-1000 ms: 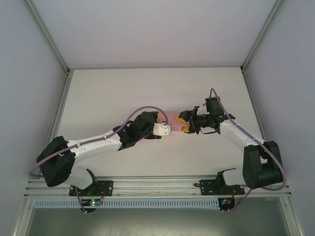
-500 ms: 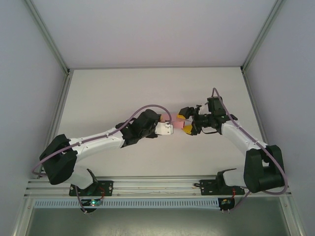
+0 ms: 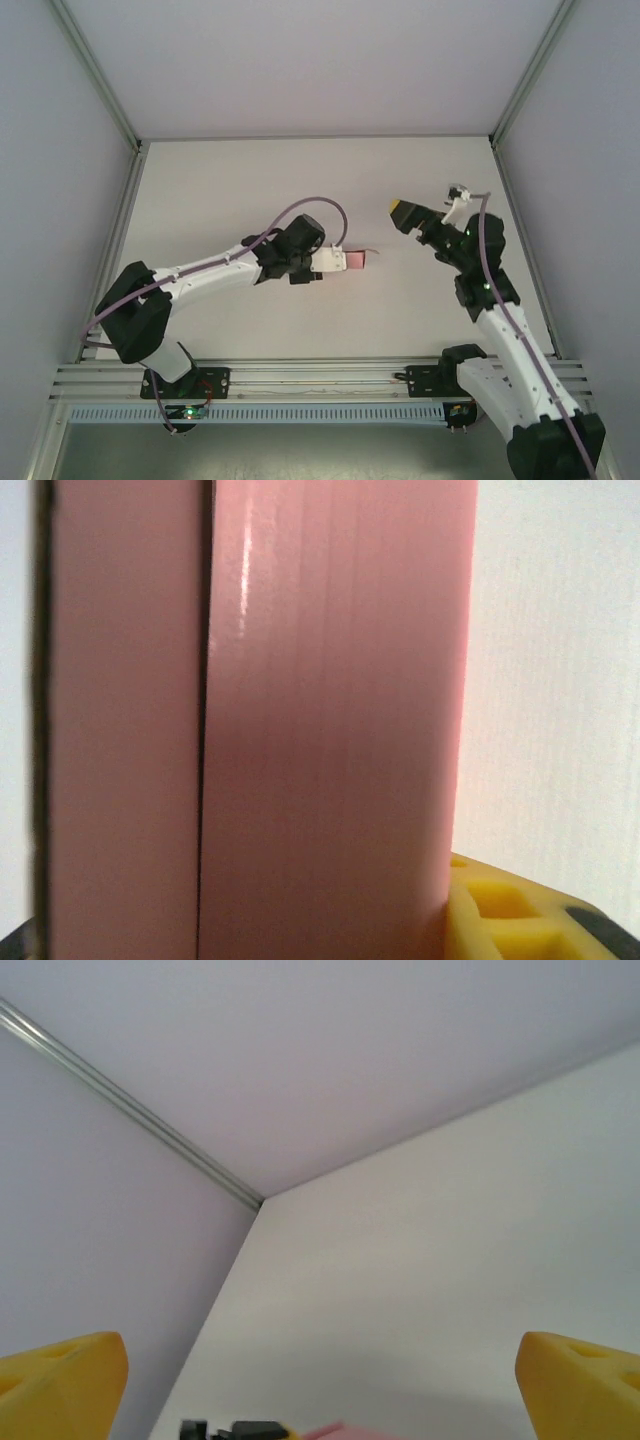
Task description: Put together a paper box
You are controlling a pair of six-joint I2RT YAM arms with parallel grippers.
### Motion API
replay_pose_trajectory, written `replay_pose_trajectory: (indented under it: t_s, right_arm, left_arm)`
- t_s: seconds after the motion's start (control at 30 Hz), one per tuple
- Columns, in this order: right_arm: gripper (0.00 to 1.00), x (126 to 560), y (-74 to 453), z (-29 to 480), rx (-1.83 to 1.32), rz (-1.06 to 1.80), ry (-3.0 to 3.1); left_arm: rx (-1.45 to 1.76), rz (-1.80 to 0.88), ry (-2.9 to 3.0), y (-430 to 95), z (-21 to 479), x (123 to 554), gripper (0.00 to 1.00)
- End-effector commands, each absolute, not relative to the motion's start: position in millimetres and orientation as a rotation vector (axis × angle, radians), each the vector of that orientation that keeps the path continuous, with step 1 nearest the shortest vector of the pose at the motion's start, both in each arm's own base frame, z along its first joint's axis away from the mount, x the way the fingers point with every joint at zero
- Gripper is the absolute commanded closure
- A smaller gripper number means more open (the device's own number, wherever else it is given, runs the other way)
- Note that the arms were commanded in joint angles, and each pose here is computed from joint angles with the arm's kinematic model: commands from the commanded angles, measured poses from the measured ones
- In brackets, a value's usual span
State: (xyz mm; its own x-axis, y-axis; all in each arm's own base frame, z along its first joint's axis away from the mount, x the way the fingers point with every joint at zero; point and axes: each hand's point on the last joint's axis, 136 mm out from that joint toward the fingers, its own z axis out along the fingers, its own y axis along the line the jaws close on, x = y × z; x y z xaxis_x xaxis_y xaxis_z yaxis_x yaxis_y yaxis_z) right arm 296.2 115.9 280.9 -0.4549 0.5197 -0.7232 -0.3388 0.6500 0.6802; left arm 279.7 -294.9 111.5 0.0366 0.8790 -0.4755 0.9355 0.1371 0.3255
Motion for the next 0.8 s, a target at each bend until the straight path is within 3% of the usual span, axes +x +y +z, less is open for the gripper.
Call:
replay_pose_trajectory:
  t_s: [0.0,0.27,0.47,0.77]
  right_arm:
    - [0.01,297.7,110.1,304.7,0.006,0.862,1.675]
    - [0.02,276.8,155.2,266.5,-0.393,0.874,1.842]
    - [0.13,257.2,205.7,229.3,-0.832,0.801,1.862]
    - [0.24,281.3,205.3,176.8,-0.874,0.622,2.119]
  left_arm:
    - [1.71,-0.344,1.988,-288.9,117.2,266.9,0.62]
    - [1.701,-0.472,2.075,-276.8,106.5,270.4,0.63]
    - [1.753,-0.459,2.102,-275.0,95.4,271.5,0.63]
    - [1.776,-0.444,2.141,-274.5,82.0,276.0,0.6]
